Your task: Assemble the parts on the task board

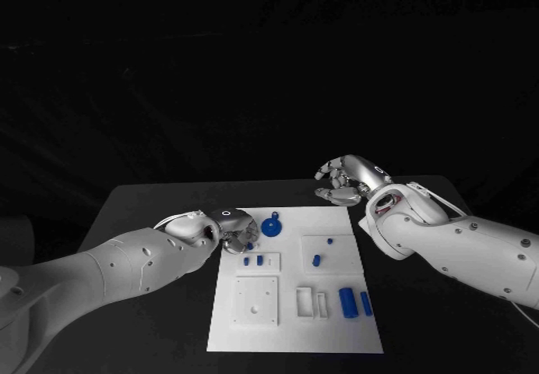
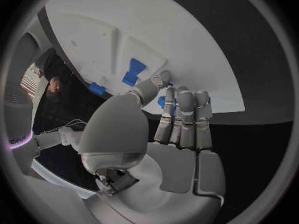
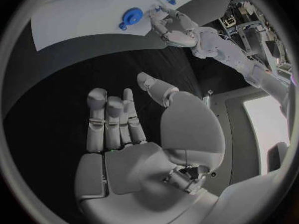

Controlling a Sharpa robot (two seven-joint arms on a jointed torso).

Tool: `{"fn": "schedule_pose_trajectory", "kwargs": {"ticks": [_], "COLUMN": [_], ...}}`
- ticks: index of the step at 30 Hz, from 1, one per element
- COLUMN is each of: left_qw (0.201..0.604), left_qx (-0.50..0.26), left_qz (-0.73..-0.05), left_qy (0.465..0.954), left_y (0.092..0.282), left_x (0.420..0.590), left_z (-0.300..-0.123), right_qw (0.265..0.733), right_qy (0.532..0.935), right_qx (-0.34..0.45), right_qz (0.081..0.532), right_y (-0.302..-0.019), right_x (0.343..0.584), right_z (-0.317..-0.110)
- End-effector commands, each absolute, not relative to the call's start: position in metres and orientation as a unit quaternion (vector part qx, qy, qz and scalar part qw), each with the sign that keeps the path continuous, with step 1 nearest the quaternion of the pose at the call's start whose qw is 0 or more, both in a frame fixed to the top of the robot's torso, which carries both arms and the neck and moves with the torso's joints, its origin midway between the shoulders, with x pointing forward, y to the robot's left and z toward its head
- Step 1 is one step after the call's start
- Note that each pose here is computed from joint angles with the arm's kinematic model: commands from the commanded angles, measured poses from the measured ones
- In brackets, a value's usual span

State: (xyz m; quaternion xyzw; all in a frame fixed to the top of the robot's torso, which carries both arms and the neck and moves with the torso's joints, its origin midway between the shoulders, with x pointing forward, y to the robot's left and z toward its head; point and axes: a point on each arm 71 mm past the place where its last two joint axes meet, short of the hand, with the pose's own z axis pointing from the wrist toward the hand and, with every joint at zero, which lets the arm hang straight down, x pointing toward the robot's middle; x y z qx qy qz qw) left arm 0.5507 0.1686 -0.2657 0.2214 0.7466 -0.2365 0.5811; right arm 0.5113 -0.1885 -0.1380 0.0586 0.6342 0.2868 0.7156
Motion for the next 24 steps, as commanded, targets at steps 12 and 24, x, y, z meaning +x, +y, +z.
{"fn": "schedule_pose_trajectory", "kwargs": {"ticks": [12,24], "left_qw": [0.546,0.537], "left_qx": [0.238,0.24], "left_qz": [-0.23,-0.216], "left_qy": [0.77,0.779], "left_y": [0.1646,0.1672], "left_x": [0.5431,0.5443], "left_z": [-0.2812,-0.2849], "right_qw": [0.712,0.712], "right_qy": [0.638,0.639], "right_qx": [0.052,0.052], "right_qz": [0.287,0.288], "right_y": [-0.1867,-0.1863], "right_x": [0.5112,0.511], "right_z": [-0.1381,-0.1381]}}
